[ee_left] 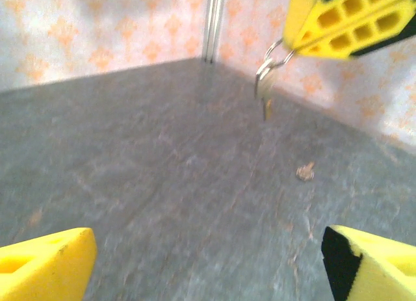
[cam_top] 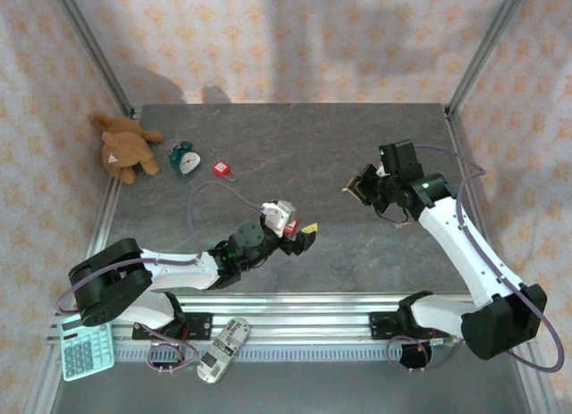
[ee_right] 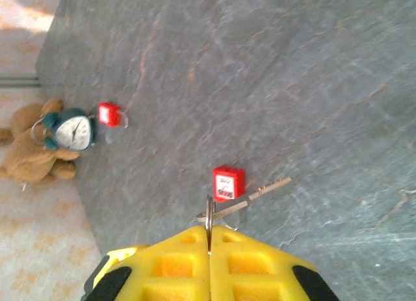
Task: Unlock with the key
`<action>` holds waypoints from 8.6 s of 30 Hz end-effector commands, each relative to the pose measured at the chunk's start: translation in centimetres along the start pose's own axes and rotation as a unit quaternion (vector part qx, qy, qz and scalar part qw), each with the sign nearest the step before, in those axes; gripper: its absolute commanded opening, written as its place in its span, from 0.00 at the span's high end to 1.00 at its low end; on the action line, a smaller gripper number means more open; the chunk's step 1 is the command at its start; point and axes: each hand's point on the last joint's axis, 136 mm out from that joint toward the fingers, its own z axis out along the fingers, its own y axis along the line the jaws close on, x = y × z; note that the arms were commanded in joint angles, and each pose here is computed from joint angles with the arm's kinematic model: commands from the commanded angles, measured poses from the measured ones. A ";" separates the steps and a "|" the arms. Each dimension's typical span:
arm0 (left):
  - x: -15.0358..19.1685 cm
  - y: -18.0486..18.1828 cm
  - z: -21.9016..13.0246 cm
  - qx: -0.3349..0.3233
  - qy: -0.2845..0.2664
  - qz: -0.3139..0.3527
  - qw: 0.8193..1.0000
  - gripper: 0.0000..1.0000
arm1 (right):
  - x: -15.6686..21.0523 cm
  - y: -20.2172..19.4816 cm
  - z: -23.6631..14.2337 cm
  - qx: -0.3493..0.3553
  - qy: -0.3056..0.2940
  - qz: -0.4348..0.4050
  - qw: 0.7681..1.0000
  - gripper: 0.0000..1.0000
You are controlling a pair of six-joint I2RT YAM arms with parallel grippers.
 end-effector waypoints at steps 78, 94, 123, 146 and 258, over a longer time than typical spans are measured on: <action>-4.5 -0.4 1.6 0.041 -0.040 -0.063 0.996 0.82 | 6.8 8.4 -1.6 -0.170 0.085 -0.033 0.981 0.95; -3.9 -2.1 0.7 0.095 0.010 -0.034 0.995 1.00 | 6.4 6.3 0.0 -0.132 0.069 -0.035 0.988 0.95; -4.2 -0.6 1.1 0.154 0.129 0.006 0.979 1.00 | 5.6 2.4 1.1 -0.080 0.054 -0.061 0.993 0.98; -3.2 1.9 1.5 0.190 0.278 0.012 0.941 1.00 | 0.8 4.3 -4.2 -0.164 -0.138 -0.282 0.935 0.40; 15.3 8.0 0.8 -0.188 0.633 0.005 0.751 0.39 | 2.8 -2.6 -0.1 -0.108 -0.116 -0.290 0.944 0.93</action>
